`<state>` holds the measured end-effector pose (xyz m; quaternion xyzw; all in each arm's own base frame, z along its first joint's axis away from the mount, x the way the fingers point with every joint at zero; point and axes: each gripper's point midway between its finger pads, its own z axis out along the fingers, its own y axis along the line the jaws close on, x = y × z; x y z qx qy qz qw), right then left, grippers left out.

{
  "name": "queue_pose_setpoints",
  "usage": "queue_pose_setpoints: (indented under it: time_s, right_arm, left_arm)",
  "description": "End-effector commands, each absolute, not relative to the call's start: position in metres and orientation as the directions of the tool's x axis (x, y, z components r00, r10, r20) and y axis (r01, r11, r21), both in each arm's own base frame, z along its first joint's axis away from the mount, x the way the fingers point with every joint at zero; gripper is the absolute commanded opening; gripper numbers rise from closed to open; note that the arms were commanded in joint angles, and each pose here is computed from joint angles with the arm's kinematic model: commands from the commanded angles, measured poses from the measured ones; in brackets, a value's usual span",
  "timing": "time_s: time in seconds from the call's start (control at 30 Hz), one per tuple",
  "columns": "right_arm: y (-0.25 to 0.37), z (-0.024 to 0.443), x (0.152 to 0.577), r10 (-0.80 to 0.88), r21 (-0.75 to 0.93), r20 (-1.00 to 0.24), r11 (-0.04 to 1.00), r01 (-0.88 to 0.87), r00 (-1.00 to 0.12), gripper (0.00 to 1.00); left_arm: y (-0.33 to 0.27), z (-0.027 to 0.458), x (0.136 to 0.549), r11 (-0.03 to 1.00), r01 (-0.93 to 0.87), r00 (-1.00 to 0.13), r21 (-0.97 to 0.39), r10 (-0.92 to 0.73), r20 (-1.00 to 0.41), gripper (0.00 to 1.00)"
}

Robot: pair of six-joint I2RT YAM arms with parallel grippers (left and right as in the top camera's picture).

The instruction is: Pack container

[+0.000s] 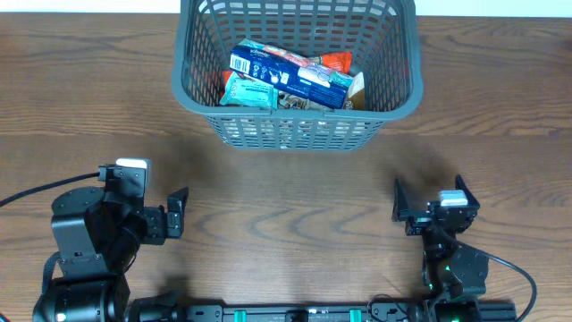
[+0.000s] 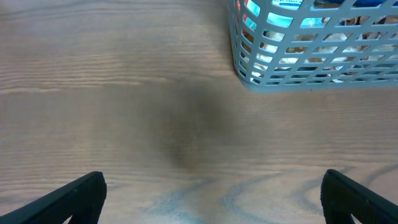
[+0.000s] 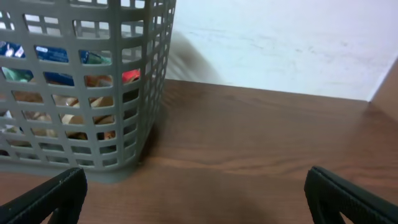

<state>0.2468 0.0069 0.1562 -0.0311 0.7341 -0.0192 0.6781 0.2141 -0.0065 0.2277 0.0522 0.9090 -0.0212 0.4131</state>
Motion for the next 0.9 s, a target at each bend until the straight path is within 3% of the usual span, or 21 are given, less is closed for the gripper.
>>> queue_pose_setpoints:
  time_s: [0.0,0.87]
  right_arm:
    - [0.0028,0.1564,0.2464,-0.023,-0.023,-0.997,1.000,0.005,-0.076,0.99]
    - [0.0041,0.1563,0.2464,-0.023,-0.023,-0.997,1.000,-0.002,-0.076,0.99]
  left_arm:
    - [-0.0059,0.2264,0.2138,0.994,0.111,-0.657,0.013,0.083,-0.750,0.99]
    - [-0.0059,0.2264,0.2138,0.994,0.111,-0.657,0.013,0.083,-0.750,0.99]
